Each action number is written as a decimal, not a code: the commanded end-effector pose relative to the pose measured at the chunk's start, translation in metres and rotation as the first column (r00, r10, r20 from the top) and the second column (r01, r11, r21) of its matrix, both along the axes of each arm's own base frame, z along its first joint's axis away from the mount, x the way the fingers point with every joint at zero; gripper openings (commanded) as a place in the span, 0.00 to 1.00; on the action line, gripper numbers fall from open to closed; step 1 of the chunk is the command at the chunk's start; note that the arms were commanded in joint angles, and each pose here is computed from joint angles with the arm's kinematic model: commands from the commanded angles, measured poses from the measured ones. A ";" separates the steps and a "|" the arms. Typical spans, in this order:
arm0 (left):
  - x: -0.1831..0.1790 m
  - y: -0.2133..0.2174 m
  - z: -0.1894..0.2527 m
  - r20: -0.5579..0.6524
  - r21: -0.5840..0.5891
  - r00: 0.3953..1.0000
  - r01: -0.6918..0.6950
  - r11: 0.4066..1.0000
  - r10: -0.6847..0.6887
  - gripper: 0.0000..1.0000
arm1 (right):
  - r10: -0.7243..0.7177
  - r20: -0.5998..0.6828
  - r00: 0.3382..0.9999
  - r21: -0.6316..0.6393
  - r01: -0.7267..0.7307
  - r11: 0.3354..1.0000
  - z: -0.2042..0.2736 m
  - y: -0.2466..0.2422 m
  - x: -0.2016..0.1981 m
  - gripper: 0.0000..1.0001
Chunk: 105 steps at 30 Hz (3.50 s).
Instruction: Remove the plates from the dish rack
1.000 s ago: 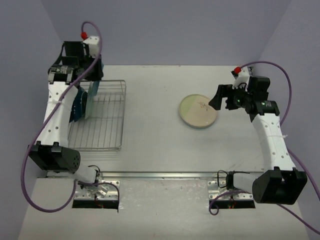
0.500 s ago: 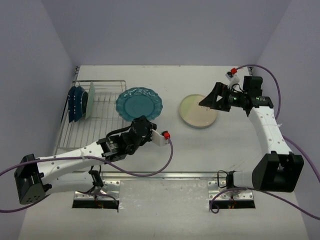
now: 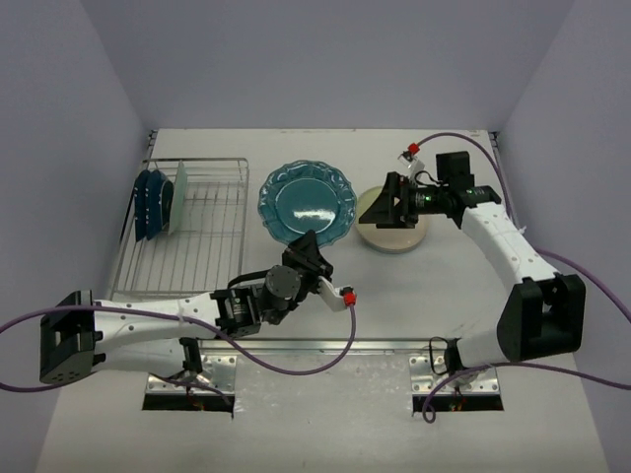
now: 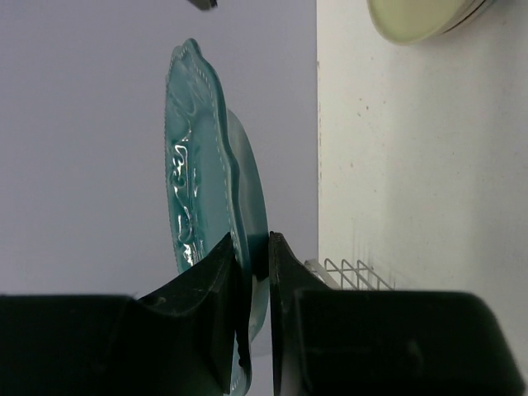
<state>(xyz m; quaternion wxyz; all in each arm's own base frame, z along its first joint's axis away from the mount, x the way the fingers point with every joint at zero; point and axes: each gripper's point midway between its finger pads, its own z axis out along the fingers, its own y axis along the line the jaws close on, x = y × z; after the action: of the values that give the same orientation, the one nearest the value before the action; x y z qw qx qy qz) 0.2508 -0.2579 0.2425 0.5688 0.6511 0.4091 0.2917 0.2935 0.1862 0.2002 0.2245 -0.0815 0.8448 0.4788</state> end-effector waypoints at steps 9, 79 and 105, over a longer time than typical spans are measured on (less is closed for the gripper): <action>-0.002 -0.018 0.038 0.044 -0.182 0.999 -0.018 0.983 0.026 0.00 | 0.081 0.067 0.994 0.056 -0.085 0.995 0.022 0.027 0.016 0.93; 0.073 0.131 0.064 -0.545 -0.600 0.755 -0.655 0.458 0.366 1.00 | -0.320 -0.221 0.921 0.042 0.337 0.941 -0.079 -0.121 0.110 0.00; 0.054 0.188 0.072 -0.621 -0.650 0.698 -0.713 0.263 0.357 1.00 | -0.343 -0.305 0.888 -0.116 0.323 0.939 -0.133 -0.143 0.116 0.39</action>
<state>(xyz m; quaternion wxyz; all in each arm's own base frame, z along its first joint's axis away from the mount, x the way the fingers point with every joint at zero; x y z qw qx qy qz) 0.3020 -0.0699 0.2919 0.5690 0.1577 0.7983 0.1189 0.3972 0.0509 0.0434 0.1293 0.1663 0.8819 0.4218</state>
